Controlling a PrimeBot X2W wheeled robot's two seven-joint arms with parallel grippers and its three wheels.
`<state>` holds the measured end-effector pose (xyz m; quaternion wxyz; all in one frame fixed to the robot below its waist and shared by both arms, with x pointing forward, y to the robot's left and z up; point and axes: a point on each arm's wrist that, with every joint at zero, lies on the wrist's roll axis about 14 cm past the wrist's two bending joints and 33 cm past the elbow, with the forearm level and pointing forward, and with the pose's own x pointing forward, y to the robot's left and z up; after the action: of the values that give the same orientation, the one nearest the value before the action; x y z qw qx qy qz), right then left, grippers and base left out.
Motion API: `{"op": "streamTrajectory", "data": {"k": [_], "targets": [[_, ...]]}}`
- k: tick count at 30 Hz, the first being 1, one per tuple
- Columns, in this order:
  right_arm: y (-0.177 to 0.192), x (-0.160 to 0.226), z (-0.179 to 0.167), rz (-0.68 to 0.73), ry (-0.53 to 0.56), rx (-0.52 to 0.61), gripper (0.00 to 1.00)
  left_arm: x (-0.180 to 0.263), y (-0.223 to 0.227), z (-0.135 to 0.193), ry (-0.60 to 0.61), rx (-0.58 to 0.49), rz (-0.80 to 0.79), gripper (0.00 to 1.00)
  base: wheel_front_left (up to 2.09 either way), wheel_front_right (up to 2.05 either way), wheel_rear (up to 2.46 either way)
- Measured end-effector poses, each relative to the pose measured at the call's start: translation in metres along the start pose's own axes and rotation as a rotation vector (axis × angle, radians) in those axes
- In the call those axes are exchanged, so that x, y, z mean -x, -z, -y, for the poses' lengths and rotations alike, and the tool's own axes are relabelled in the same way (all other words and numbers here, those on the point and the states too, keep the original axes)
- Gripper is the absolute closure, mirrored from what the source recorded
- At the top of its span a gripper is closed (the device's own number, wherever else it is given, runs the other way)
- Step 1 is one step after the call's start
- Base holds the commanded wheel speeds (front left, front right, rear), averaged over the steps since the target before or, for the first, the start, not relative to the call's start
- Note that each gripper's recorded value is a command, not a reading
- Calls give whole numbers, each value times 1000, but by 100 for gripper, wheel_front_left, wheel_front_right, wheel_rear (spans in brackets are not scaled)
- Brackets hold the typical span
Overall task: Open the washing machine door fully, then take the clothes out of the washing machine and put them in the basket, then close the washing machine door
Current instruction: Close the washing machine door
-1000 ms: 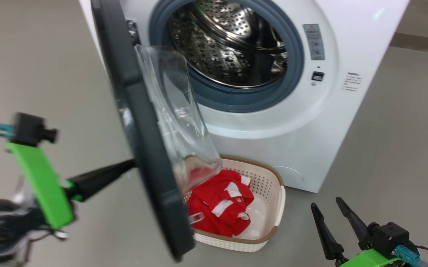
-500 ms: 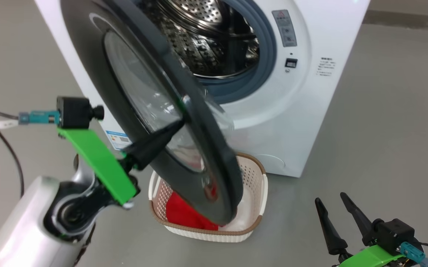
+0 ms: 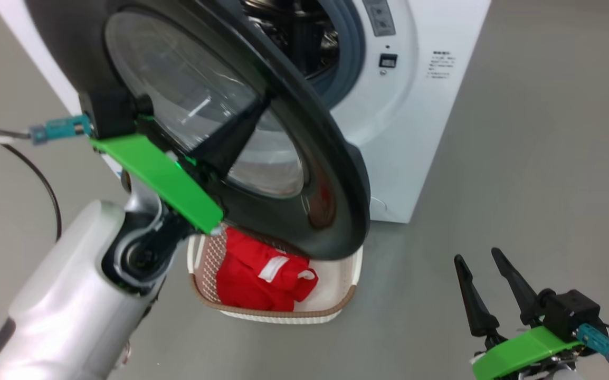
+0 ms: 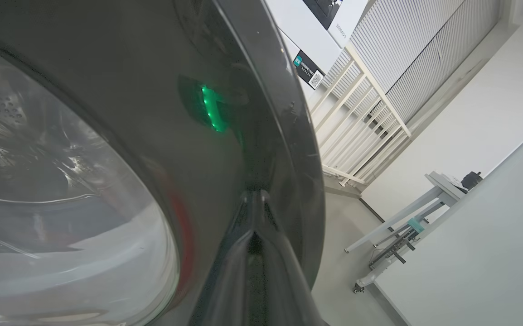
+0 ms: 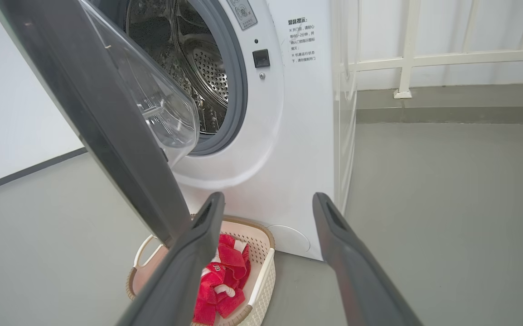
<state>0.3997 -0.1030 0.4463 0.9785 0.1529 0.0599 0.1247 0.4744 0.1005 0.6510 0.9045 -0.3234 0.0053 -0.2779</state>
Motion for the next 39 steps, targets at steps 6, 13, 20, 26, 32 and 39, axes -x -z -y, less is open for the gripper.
{"op": "streamTrajectory", "data": {"k": [6,13,20,26,32,39], "targets": [[1,-3,9,3,31,-11,0,-26,1,-9,-7,-30,29,100,0,0,0],[4,-2,23,-2,73,-18,0,-54,3,-20,-18,-54,57,100,0,0,0],[0,-1,35,11,110,-18,0,-75,4,-27,-25,-40,100,100,0,0,0],[-3,2,41,19,131,-14,0,-87,6,-30,-33,-52,111,100,0,0,0],[-5,5,43,24,141,-14,0,-91,5,-30,-37,-54,122,100,0,0,0],[-8,5,40,33,132,-13,0,-87,9,-26,-37,-45,111,100,0,0,0]]}}
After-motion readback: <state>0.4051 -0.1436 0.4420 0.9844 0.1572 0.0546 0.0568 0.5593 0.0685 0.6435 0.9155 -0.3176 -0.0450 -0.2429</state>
